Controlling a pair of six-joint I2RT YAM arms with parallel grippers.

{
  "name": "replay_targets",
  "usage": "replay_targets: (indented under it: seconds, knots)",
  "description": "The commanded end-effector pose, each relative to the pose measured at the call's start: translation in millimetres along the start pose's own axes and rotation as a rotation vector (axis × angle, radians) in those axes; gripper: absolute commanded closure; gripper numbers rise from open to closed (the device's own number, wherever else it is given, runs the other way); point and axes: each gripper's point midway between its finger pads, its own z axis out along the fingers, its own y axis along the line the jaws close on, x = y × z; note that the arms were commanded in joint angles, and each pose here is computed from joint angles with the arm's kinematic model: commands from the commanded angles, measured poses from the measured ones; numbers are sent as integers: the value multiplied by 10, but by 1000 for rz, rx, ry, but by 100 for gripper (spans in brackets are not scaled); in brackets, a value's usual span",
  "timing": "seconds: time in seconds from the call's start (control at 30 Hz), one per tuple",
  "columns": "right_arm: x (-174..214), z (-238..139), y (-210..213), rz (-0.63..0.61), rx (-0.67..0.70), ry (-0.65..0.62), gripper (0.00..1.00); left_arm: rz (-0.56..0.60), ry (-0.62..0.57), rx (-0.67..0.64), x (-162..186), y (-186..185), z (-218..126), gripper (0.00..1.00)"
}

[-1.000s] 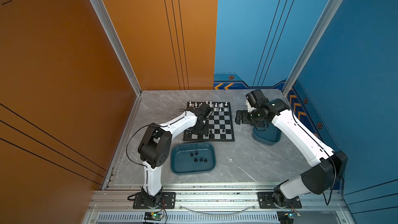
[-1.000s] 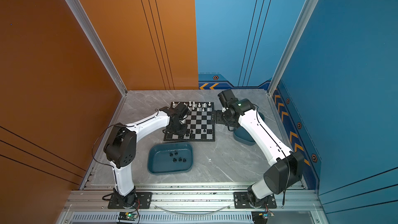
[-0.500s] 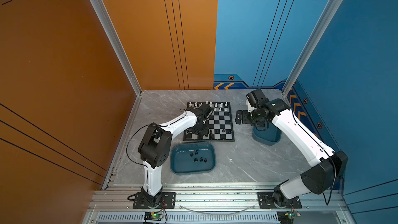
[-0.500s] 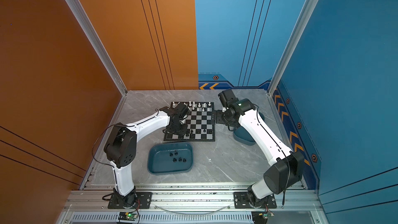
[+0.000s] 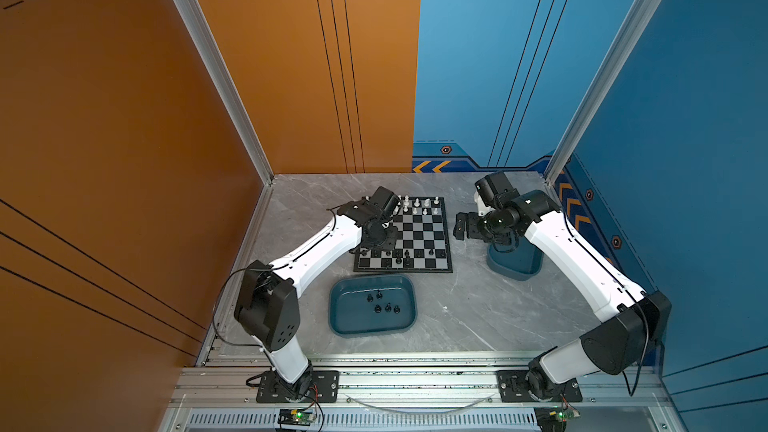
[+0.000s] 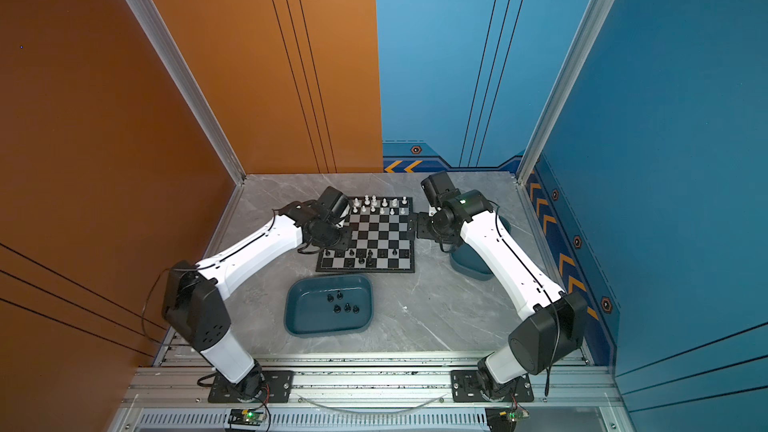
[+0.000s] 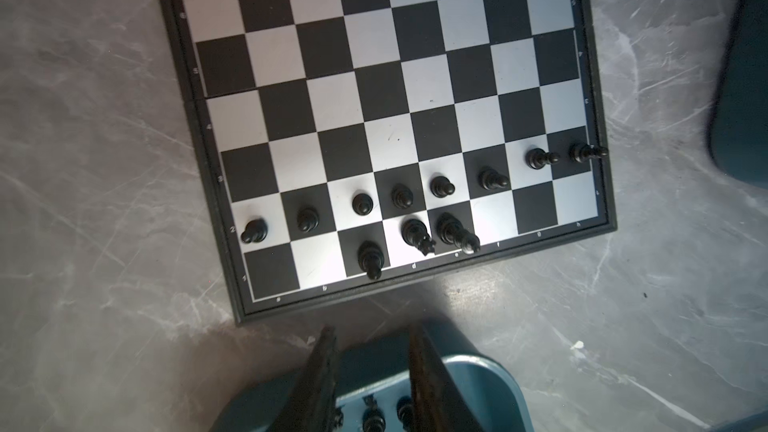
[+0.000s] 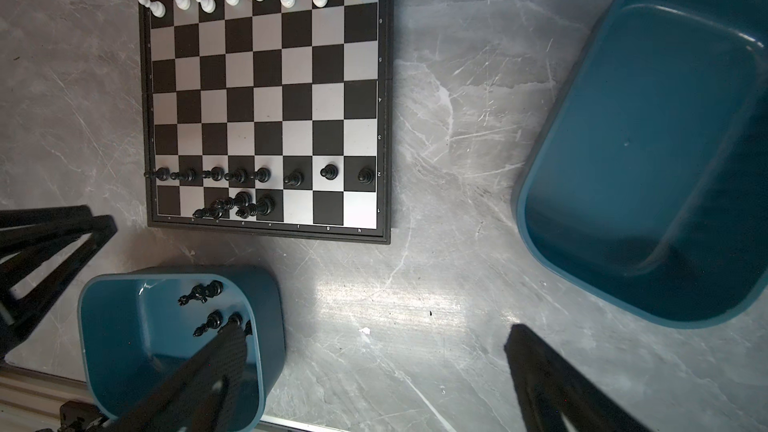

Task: Set up the chess pieces on the board
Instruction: 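Lower the black piece onto the back row and open the left gripper, then swing the left gripper back over the black piece tray and descend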

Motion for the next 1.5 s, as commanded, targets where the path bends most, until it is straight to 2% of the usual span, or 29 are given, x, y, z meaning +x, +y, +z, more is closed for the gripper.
replay_targets:
  seconds: [0.0,0.2,0.37,0.57,0.83,1.47]
  knots:
    - [26,-110,75,-37,-34,-14,0,-57,34,-67,288,195,-58,68]
    - [150,-130,109,-59,-57,-5,0,-121,71,-102,833,355,-96,68]
    - [226,-152,135,-80,-75,5,0,-137,124,-118,1281,351,-29,68]
    - [279,-207,141,-95,-88,3,0,-131,143,-127,1560,238,49,68]
    - [377,-256,76,-98,-83,5,0,-132,149,-108,1669,114,210,68]
    - [462,-359,-75,-78,-56,-13,0,-59,183,-110,1638,-53,472,69]
